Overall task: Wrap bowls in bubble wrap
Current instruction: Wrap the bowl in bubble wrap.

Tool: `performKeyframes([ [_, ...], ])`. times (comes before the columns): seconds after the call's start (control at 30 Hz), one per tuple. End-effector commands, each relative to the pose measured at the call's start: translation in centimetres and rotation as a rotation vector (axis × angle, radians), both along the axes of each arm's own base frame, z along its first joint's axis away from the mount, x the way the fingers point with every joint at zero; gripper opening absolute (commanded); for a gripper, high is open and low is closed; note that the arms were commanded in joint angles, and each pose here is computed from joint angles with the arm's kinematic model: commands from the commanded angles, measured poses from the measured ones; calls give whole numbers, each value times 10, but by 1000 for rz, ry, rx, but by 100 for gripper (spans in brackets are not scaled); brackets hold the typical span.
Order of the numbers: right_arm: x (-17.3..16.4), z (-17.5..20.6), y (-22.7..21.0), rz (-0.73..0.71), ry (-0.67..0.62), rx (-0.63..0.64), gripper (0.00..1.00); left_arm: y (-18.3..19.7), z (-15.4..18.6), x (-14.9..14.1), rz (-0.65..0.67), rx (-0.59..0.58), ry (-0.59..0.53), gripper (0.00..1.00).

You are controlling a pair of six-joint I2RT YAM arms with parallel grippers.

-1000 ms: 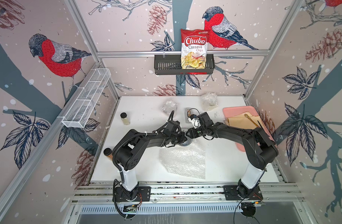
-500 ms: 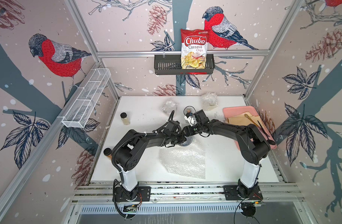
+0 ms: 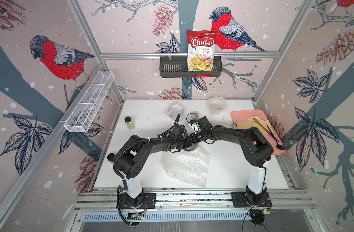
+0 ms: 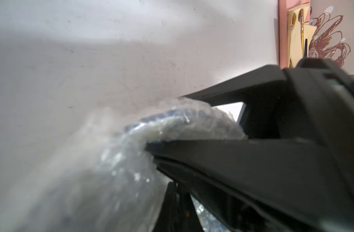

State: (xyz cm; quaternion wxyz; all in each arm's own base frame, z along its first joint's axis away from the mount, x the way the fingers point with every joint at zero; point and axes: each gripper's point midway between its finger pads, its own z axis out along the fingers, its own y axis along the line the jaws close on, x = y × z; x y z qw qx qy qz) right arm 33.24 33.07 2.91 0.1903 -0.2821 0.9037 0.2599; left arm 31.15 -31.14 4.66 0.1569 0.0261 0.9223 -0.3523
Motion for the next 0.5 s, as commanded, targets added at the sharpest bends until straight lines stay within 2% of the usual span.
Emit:
performKeyframes([
  [0.0, -6, -17, -21, -43, 29, -100, 31, 0, 6, 7, 10, 12, -40, 12],
  [0.17, 2, -10, -27, -81, -7, -91, 27, 5, 11, 8, 29, 23, -58, 21],
  [0.27, 4, -6, -29, -97, -28, -83, 23, 12, 20, 10, 58, 37, -88, 30],
  [0.47, 8, -1, -35, -126, -63, -80, 22, 26, 46, 16, 118, 53, -173, 36],
])
